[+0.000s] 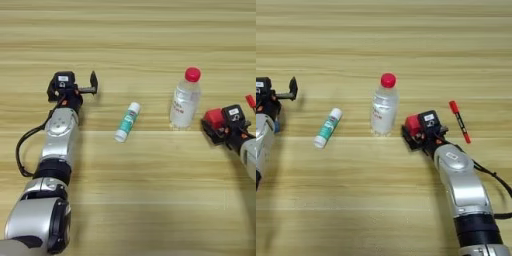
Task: Move the objects on the table
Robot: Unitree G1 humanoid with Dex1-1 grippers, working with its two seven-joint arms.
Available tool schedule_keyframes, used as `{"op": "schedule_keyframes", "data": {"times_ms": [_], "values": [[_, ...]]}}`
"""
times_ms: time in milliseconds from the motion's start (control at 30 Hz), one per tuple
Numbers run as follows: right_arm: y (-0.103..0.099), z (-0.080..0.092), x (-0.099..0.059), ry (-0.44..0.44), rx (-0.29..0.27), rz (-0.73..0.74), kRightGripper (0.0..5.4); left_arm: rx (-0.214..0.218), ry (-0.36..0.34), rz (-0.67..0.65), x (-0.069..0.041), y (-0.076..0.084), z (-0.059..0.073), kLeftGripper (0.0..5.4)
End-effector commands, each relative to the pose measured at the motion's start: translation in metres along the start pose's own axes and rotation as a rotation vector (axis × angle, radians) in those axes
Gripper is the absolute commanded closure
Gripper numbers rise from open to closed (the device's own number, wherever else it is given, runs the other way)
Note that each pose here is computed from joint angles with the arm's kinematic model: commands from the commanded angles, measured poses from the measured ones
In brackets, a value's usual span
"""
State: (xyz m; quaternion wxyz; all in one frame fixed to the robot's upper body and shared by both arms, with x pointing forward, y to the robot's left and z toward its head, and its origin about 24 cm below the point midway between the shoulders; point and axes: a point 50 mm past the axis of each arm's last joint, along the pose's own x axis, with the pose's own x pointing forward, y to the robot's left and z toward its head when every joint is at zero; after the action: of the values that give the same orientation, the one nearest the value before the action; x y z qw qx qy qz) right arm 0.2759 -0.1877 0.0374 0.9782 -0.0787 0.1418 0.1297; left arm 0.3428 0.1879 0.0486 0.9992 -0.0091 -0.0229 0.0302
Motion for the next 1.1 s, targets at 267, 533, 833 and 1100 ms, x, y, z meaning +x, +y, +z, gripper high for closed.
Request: {"op": "schedule_keyframes", "data": {"times_ms": [267,533,833,1100], "values": [[-0.008,0.021,-0.004,-0.128,0.004,-0.041,0.30,0.007,-0.021,-0.010,0.004,-0.003,0.006,0.00],[-0.019,0.031,-0.009,-0.182,-0.021,-0.094,0.01,0.007,-0.020,-0.012,0.004,-0.004,0.006,0.00],[-0.059,0.029,-0.016,-0.142,-0.059,-0.270,0.01,0.006,-0.021,-0.010,0.004,-0.004,0.006,0.00],[-0.087,0.015,-0.020,-0.045,-0.081,-0.374,0.01,0.006,-0.023,-0.008,0.004,-0.004,0.007,0.00]]}}
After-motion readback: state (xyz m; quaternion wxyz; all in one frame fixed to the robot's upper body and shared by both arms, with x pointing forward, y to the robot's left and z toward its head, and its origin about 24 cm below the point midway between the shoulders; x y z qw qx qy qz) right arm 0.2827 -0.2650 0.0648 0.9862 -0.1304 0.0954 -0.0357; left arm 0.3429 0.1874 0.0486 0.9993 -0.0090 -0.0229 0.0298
